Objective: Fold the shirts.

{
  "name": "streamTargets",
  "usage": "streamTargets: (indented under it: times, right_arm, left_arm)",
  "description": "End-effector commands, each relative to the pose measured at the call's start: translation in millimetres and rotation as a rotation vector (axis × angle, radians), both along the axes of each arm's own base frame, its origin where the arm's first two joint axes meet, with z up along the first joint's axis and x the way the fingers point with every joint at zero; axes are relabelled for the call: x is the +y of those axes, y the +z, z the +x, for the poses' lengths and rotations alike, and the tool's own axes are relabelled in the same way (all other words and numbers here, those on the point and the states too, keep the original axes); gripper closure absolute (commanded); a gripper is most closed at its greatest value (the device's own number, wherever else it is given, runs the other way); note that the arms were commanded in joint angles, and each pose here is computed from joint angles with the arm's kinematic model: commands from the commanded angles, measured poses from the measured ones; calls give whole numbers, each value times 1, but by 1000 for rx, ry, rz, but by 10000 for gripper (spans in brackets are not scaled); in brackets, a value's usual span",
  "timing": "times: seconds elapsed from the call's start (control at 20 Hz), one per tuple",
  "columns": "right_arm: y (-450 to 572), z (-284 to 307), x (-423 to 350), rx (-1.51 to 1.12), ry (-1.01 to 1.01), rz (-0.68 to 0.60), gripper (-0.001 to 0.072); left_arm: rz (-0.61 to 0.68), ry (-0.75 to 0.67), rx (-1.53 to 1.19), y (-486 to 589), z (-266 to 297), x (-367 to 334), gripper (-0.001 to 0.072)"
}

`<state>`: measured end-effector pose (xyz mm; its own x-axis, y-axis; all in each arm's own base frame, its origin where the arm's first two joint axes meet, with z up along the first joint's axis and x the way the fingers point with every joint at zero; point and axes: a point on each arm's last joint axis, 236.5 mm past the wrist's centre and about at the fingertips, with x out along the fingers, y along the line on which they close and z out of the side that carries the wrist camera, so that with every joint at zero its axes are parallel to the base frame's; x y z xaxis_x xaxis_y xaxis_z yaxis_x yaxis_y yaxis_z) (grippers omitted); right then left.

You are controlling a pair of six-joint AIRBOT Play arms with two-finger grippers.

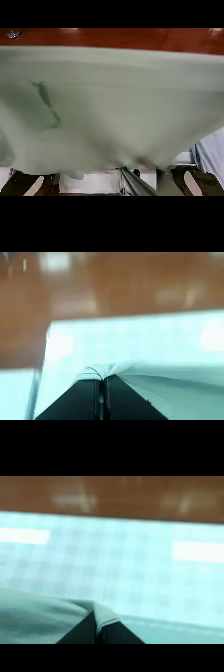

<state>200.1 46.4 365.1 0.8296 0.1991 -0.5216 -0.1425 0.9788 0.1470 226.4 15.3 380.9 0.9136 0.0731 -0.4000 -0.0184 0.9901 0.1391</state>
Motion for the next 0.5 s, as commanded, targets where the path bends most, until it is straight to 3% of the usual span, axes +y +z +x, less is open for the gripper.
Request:
streamTargets:
  times: [0.0, 0.45]
  right_arm:
    - [-81, 48, 3, 178, 29, 87, 682]
    - [-270, 231, -21, 477, -35, 257, 681]
  left_arm:
    - [39, 23, 128, -69, 71, -10, 686]
    - [-127, 100, 428, -278, 245, -37, 686]
